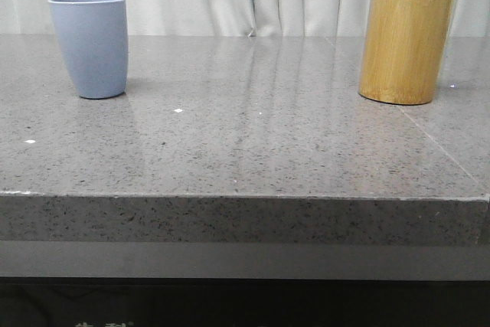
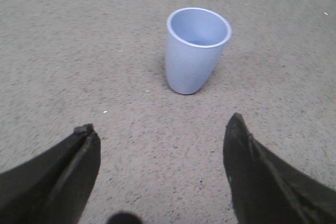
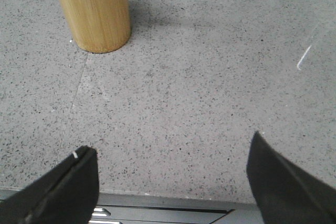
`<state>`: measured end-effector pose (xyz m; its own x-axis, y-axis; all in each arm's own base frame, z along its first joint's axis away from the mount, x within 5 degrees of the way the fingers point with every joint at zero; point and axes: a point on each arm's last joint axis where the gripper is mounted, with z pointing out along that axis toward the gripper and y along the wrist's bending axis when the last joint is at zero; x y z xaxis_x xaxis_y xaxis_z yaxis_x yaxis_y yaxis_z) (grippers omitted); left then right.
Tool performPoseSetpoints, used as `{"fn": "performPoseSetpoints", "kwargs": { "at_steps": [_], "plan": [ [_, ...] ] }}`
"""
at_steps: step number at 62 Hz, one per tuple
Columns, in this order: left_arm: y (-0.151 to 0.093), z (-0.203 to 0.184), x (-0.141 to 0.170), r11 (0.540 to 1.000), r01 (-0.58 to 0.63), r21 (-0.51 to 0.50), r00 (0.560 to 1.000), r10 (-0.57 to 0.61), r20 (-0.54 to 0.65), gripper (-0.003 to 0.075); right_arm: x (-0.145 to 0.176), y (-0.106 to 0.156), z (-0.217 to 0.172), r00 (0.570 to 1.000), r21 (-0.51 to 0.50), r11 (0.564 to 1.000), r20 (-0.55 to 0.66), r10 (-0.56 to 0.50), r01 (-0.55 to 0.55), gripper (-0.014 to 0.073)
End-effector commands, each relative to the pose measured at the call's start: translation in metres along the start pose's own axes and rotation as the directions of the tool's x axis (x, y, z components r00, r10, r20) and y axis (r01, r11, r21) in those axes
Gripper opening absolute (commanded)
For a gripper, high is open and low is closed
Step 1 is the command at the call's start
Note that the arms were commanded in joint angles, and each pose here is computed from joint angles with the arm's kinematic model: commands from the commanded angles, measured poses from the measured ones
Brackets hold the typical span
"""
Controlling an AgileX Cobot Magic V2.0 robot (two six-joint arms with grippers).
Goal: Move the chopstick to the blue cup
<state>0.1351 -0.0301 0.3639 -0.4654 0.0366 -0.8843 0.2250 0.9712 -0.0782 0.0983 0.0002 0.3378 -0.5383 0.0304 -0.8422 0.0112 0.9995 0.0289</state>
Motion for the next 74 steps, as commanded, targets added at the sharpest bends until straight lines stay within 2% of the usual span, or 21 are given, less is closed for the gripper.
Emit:
{"fn": "performPoseSetpoints", "kwargs": {
  "at_steps": [1, 22, 42, 62, 74],
  "plan": [
    [-0.007, 0.007, -0.026, 0.999, -0.032, 0.041, 0.997, 0.029, 0.078, 0.048, -0.014, 0.0, -0.005, 0.997, 0.004, 1.0, 0.083, -0.012, 0.012, 0.0592],
    [-0.01, 0.072, -0.078, 0.994, -0.105, 0.038, 0.991, 0.108, -0.081, 0.048, -0.014, 0.0, -0.005, 0.997, 0.004, 1.0, 0.08, -0.012, 0.012, 0.0592],
    [-0.01, 0.143, -0.118, 0.991, -0.129, 0.043, 0.956, 0.135, -0.26, 0.048, -0.014, 0.0, -0.005, 0.997, 0.004, 1.0, 0.08, -0.012, 0.012, 0.0592],
    [-0.004, 0.201, -0.126, 0.987, -0.157, 0.026, 0.893, 0.153, -0.423, 0.048, -0.014, 0.0, -0.005, 0.997, 0.004, 1.0, 0.08, -0.012, 0.012, 0.0592],
    [-0.004, 0.225, -0.129, 0.988, -0.152, 0.025, 0.889, 0.148, -0.433, 0.0441, -0.014, 0.0, -0.005, 0.997, 0.004, 1.0, 0.08, -0.012, 0.012, 0.0592]
  ]
}}
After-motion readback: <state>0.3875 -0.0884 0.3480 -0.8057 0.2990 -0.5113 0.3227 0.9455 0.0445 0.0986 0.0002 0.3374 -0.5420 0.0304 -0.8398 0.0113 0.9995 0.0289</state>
